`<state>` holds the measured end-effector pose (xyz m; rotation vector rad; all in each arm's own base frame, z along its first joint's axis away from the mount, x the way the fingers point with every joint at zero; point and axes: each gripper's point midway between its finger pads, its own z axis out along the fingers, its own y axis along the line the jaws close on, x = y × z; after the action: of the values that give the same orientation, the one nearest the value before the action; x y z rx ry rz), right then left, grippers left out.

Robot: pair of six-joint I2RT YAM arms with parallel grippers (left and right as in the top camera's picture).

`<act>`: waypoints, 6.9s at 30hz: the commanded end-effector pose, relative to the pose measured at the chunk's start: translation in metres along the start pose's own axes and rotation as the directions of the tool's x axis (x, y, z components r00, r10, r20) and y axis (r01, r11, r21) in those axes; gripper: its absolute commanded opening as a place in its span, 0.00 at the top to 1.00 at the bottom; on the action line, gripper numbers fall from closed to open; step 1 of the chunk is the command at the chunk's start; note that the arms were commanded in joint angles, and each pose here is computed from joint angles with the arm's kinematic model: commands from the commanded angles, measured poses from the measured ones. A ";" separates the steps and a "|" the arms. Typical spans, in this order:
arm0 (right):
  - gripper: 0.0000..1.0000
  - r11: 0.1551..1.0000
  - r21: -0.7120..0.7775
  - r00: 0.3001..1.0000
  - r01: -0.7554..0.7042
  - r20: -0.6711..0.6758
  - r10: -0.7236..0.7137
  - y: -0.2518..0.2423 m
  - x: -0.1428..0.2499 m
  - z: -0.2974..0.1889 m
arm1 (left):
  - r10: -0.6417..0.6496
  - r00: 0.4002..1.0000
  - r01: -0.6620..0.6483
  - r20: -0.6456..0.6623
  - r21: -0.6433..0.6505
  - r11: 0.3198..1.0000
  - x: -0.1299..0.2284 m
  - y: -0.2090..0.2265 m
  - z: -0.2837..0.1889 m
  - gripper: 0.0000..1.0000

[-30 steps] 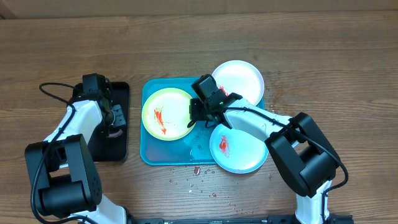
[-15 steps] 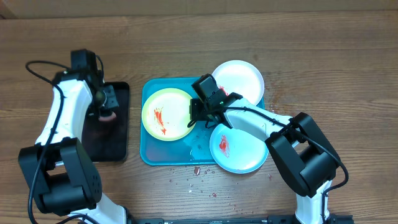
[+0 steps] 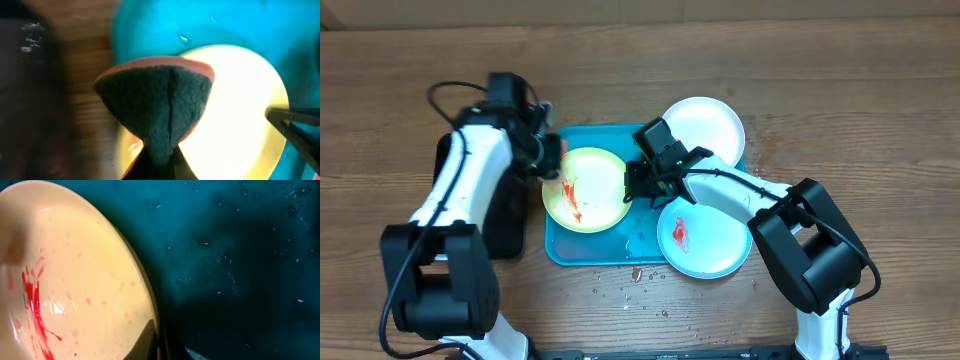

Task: Clean dirty plates on tray and stack at the side
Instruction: 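Carry the sponge with the left gripper onto the yellow plate, then scrub the yellow plate with the sponge while right gripper holds it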

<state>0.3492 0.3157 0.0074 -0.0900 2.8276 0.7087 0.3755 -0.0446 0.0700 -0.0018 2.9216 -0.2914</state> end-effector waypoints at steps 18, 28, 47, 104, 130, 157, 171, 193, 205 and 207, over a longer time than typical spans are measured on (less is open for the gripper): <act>0.96 0.987 0.051 0.988 -0.153 -0.024 0.155 -0.033 -0.001 0.004 | -0.161 0.986 0.150 -0.039 -0.201 0.968 0.075 -0.020 0.073 0.96; 0.96 0.987 0.050 0.988 -0.153 -0.024 0.155 -0.032 -0.001 0.004 | 0.003 0.987 0.015 -0.162 0.109 0.994 0.094 -0.082 0.075 0.96; 0.96 0.986 0.070 0.988 -0.152 -0.017 0.154 -0.035 -0.001 0.004 | -0.108 0.969 0.176 0.223 -0.310 0.934 0.026 -0.015 0.066 0.96; 0.96 0.984 0.088 0.987 -0.156 -0.026 0.159 -0.039 0.002 0.004 | 0.115 0.964 0.001 0.240 -0.434 0.901 0.003 0.001 0.056 0.96; 0.96 0.983 0.092 0.987 -0.157 -0.031 0.161 -0.040 0.004 0.003 | 0.061 0.991 -0.026 0.122 -0.268 0.963 0.030 -0.018 0.070 0.96; 0.96 0.980 0.092 0.982 -0.178 -0.050 0.183 -0.039 0.008 0.003 | 0.056 0.994 -0.028 0.091 -0.289 0.957 0.019 -0.015 0.052 0.96; 0.96 0.980 0.091 0.982 -0.178 -0.051 0.183 -0.039 0.009 0.003 | -0.088 0.993 0.092 -0.083 0.054 0.994 0.052 -0.038 0.057 0.96; 0.96 0.979 0.102 0.981 -0.179 -0.051 0.185 -0.041 0.009 0.003 | -0.156 0.987 0.162 0.046 -0.275 0.948 0.039 0.013 0.052 0.96; 0.96 0.979 0.101 0.981 -0.179 -0.051 0.185 -0.041 0.009 0.003 | 0.180 0.983 -0.162 -0.016 0.364 0.917 0.049 -0.098 0.047 0.96; 0.96 0.979 0.101 0.981 -0.179 -0.051 0.185 -0.041 0.009 0.003 | 0.128 0.992 -0.125 0.007 0.264 0.956 0.038 -0.082 0.053 0.96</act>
<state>0.3486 0.2966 0.0033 0.1296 2.9124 0.7171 0.3402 -0.1334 0.0285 0.2152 2.8806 -0.6514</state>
